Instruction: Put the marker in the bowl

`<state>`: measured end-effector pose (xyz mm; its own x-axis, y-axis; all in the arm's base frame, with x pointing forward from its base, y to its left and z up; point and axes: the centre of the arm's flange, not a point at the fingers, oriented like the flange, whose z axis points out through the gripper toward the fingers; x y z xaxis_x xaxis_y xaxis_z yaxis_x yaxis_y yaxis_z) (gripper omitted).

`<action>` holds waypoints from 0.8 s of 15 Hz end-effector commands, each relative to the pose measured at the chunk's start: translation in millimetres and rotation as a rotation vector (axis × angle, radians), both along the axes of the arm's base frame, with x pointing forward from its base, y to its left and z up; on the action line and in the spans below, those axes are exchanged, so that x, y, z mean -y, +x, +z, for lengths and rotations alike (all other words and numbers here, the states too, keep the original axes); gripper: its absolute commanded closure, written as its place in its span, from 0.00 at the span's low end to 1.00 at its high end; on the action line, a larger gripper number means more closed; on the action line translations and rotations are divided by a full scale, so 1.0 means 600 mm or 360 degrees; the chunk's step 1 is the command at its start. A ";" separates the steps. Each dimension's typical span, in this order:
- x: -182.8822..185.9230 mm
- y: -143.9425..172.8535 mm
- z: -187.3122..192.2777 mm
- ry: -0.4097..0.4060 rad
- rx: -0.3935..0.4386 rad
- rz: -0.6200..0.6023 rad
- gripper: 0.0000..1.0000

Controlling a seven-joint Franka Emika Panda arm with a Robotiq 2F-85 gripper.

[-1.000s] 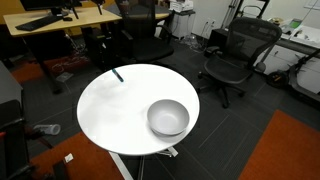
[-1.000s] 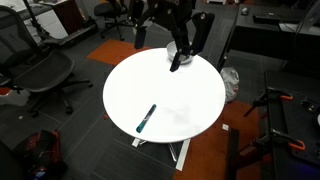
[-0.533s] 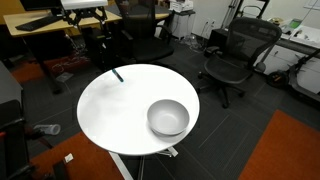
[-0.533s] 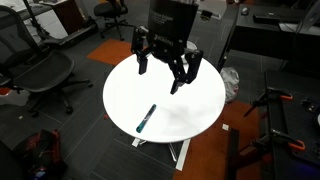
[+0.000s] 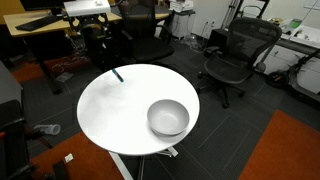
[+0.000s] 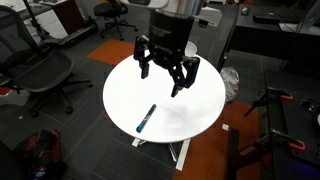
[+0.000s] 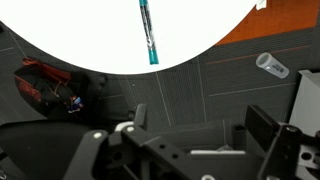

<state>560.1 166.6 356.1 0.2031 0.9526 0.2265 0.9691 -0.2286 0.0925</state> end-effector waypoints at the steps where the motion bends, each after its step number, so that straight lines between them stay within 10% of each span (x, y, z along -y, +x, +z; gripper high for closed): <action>1: -0.002 0.004 -0.006 0.0011 0.0025 0.0009 0.00; 12: -0.010 0.046 -0.083 -0.0198 0.0084 0.0168 0.00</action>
